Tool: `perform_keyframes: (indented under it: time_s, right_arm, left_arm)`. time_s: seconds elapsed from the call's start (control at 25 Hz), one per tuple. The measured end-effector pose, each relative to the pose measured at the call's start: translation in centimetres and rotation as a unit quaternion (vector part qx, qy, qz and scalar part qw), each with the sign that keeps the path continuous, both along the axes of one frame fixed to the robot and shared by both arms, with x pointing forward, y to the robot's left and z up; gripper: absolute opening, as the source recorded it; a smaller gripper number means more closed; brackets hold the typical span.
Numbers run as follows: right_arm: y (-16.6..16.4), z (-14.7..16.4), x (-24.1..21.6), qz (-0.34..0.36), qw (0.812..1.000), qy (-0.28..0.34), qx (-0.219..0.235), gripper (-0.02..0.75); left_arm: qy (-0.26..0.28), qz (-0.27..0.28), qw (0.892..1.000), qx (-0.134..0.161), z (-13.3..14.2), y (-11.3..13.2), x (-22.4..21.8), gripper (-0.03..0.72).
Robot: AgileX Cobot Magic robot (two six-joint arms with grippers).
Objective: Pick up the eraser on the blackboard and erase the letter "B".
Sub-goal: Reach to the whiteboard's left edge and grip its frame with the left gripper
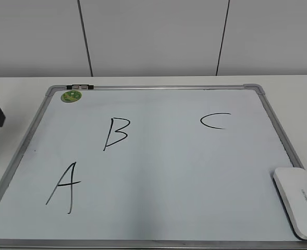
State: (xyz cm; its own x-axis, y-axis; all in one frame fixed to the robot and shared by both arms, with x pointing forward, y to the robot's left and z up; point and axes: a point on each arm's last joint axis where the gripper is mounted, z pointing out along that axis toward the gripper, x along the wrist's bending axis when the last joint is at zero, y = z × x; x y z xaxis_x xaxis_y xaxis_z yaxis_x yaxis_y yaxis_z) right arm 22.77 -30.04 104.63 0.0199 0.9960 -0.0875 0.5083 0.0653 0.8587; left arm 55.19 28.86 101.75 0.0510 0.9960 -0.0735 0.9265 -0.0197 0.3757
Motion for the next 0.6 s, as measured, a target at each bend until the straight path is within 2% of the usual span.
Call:
perform_keyframes:
  time_s: [0.16,0.32,0.6]
  right_arm:
    - [0.0,0.0,0.0,0.000,1.000,0.000,0.000,0.586]
    - [0.0,0.0,0.0,0.000,1.000,0.000,0.000,0.587]
    - [0.0,0.0,0.0,0.000,1.000,0.000,0.000,0.587]
  left_arm:
    - [0.038,-0.006,0.999,0.002,-3.1,0.0,1.8,0.576]
    - [0.060,-0.016,0.998,0.005,-5.3,-0.1,3.2,0.541]
    - [0.068,-0.017,0.998,0.004,-6.8,-0.2,5.8,0.502]
